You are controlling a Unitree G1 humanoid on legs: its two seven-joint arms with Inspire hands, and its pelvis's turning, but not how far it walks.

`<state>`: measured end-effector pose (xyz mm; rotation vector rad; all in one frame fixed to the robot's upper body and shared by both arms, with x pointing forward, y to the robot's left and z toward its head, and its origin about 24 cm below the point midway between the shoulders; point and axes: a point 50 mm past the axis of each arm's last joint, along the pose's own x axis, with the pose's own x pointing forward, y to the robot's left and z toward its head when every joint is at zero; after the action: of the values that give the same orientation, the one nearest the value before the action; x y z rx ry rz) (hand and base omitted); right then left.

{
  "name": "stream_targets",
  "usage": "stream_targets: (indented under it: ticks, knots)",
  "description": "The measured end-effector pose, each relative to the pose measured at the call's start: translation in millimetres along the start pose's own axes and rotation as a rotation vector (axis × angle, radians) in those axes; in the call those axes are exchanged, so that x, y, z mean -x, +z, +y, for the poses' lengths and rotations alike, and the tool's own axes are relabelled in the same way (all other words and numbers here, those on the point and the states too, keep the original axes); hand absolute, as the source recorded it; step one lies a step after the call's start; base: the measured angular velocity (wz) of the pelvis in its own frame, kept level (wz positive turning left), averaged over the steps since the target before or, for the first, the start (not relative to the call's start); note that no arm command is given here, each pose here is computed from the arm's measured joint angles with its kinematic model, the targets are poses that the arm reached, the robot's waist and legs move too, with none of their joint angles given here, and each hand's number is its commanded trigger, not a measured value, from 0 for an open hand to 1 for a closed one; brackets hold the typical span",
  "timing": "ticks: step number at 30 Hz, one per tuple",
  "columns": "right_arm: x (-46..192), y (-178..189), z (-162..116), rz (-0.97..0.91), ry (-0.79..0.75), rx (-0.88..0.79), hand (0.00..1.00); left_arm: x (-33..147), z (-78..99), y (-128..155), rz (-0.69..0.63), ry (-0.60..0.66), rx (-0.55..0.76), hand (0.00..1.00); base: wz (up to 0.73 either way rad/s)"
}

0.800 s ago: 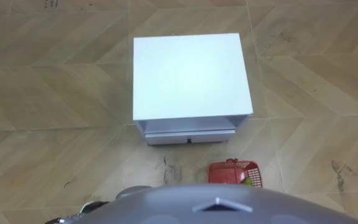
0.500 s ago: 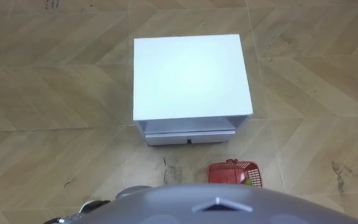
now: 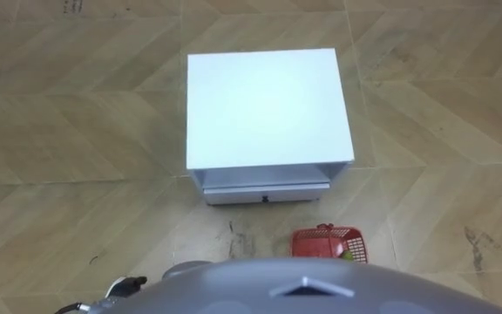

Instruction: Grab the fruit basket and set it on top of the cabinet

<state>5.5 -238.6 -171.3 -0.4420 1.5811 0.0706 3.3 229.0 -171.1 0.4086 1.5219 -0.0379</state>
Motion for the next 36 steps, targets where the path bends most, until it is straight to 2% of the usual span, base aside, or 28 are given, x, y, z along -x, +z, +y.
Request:
stream_targets:
  ticks: [5, 11, 16, 19, 21, 24, 28, 30, 33, 36]
  knots:
    - [0.2, 6.9, -3.7, -0.02, -0.028, 0.001, 0.0, 0.3, 0.4, 1.1, -0.01, 0.002, -0.002, 0.0, 0.0]
    - [1.1, 19.1, -18.2, -0.062, -0.086, -0.034, 0.0, -0.2, 5.4, 16.6, -0.069, 0.008, -0.017, 0.0, 0.03]
    - [6.2, 46.2, -33.7, -0.183, -0.16, -0.057, 0.0, 0.2, 25.7, 13.5, -0.089, 0.051, 0.015, 0.0, -0.05]
    - [6.7, 45.1, -38.0, -0.186, -0.181, -0.152, 0.0, 1.8, 35.5, 7.2, -0.094, 0.09, 0.034, 0.0, 0.25]
    - [10.7, 64.8, -44.6, -0.258, -0.197, -0.214, 0.0, 2.3, 39.0, 5.2, -0.092, 0.106, 0.035, 0.0, -0.1]
    - [18.7, 97.3, -53.8, -0.376, -0.204, -0.292, 0.0, 2.3, 44.4, 16.7, -0.12, 0.124, 0.031, 0.0, 0.09]
    - [32.2, 136.1, -67.4, -0.485, -0.248, -0.352, 0.0, 4.9, 56.4, 65.4, -0.246, 0.181, 0.063, 0.0, 0.11]
    - [36.5, 145.9, -71.2, -0.509, -0.264, -0.374, 0.0, 6.6, 58.7, 77.3, -0.282, 0.199, 0.069, 0.0, 0.03]
    - [44.5, 158.6, -78.6, -0.555, -0.317, -0.395, 0.0, 6.9, 59.7, 83.3, -0.301, 0.204, 0.077, 0.0, -0.05]
    - [56.1, 178.5, -87.8, -0.612, -0.365, -0.436, 0.0, 4.0, 60.0, 72.6, -0.246, 0.207, 0.124, 0.0, -0.19]
